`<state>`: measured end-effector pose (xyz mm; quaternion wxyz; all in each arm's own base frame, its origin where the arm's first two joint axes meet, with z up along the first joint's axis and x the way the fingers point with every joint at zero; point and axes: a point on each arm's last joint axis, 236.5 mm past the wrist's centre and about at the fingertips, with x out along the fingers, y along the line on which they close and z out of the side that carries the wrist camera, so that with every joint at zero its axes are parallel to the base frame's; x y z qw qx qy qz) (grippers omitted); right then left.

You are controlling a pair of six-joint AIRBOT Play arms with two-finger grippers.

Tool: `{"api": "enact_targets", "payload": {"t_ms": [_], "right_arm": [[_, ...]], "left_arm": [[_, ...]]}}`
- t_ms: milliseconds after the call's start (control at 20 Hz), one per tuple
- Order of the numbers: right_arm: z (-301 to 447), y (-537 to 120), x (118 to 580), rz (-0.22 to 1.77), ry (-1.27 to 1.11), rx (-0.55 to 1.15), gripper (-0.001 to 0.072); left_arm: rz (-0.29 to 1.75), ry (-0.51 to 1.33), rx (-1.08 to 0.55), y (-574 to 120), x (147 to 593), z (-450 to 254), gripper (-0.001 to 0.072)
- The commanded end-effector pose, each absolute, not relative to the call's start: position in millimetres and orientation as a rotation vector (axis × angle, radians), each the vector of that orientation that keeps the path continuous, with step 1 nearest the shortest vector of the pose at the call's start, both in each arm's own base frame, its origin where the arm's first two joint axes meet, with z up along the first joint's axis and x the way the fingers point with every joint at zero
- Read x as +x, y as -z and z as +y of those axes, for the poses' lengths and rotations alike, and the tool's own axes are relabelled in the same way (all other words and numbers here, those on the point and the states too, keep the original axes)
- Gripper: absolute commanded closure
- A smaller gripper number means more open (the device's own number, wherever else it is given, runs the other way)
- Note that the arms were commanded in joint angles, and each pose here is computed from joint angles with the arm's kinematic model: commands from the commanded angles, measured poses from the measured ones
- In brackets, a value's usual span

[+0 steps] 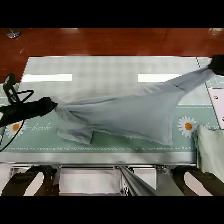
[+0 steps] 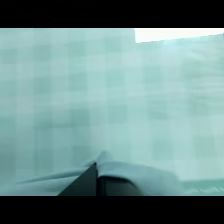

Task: Fold the shirts.

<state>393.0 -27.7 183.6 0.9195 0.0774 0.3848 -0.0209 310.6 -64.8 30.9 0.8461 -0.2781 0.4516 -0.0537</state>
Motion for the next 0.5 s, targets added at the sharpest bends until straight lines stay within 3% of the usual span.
{"api": "enact_targets", "payload": {"t_ms": [0,250,300,350,400,450], "right_arm": [[-18,-127,471,0.843,0.001,0.294,0.069],[14,-64,542,0.937,-0.086,0.552,0.0689],[21,-56,552,0.937,-0.098,0.622,0.0689],[24,-51,560,0.936,-0.107,0.676,0.0683],[27,-49,565,0.94,-0.116,0.733,0.0403],[28,-48,565,0.949,-0.126,0.755,0.0082]], "left_arm": [[0.897,-0.01,-0.688,10,357,-44,0.0684],[0.995,-0.064,-0.715,54,379,-40,0.0675],[1.012,-0.065,-0.717,58,380,-40,0.0597],[1.023,-0.062,-0.717,60,382,-41,0.0347],[1.032,-0.06,-0.716,58,384,-39,-0.0002],[1.05,-0.04,-0.697,53,383,-36,0.0003]]}}
